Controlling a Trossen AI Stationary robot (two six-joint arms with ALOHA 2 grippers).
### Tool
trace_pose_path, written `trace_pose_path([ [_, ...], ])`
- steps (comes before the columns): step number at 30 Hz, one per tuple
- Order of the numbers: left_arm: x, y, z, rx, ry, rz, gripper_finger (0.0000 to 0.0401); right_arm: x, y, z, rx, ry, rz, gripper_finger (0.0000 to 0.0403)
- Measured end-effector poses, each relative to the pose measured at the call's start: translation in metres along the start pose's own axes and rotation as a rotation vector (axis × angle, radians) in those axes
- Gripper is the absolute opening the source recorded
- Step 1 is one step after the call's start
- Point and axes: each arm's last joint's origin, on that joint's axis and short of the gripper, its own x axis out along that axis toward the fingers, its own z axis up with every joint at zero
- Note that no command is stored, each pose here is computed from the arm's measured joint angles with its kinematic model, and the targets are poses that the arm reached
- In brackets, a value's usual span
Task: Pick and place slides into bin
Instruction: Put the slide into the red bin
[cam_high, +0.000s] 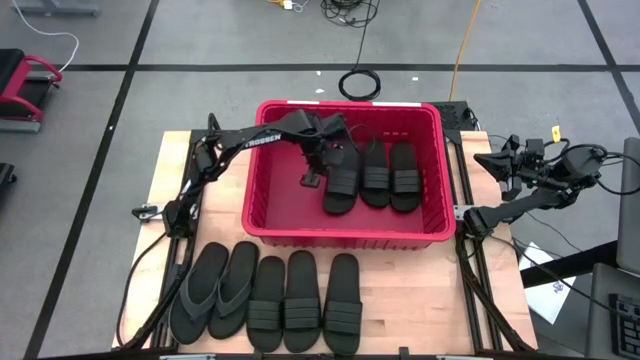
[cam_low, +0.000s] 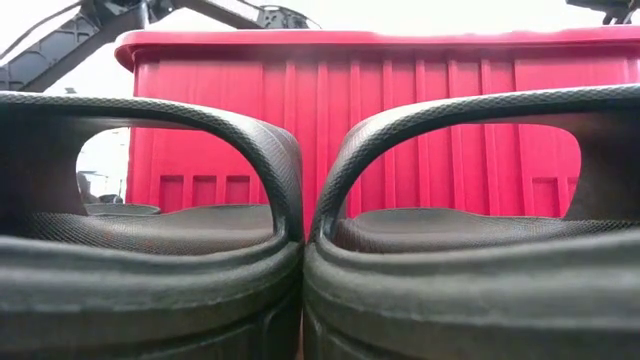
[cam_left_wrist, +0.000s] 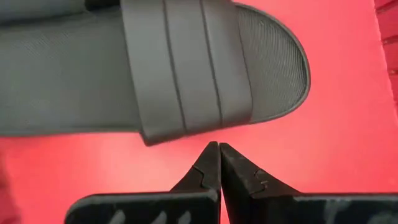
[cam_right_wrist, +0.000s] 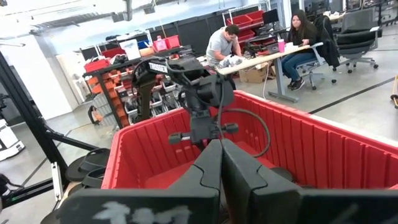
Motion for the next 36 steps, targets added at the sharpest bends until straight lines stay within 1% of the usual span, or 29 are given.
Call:
trace_pose_path([
  [3,0.013,0.001,-0.006,-0.011,-0.002,-0.032,0.0,0.0,0.0,0.0,0.0,-0.001,-0.004,0.0],
  [8,0.034,-0.006,-0.018,-0.027,0.065,-0.084,0.0,0.0,0.0,0.0,0.001,-0.002,-0.004,0.0],
  [11,0.041,-0.008,-0.022,-0.03,0.083,-0.094,0.0,0.0,0.0,0.0,0.001,-0.002,-0.004,0.0],
  [14,0.044,-0.01,-0.021,-0.025,0.079,-0.091,0.0,0.0,0.0,0.0,0.0,-0.002,-0.005,0.0],
  [27,0.047,-0.011,-0.006,0.024,-0.024,-0.048,0.0,0.0,0.0,0.0,0.012,-0.001,-0.003,0.0],
  [36,0.048,-0.011,-0.006,0.031,-0.028,-0.049,0.0,0.0,0.0,0.0,0.011,0.0,-0.001,0.0],
])
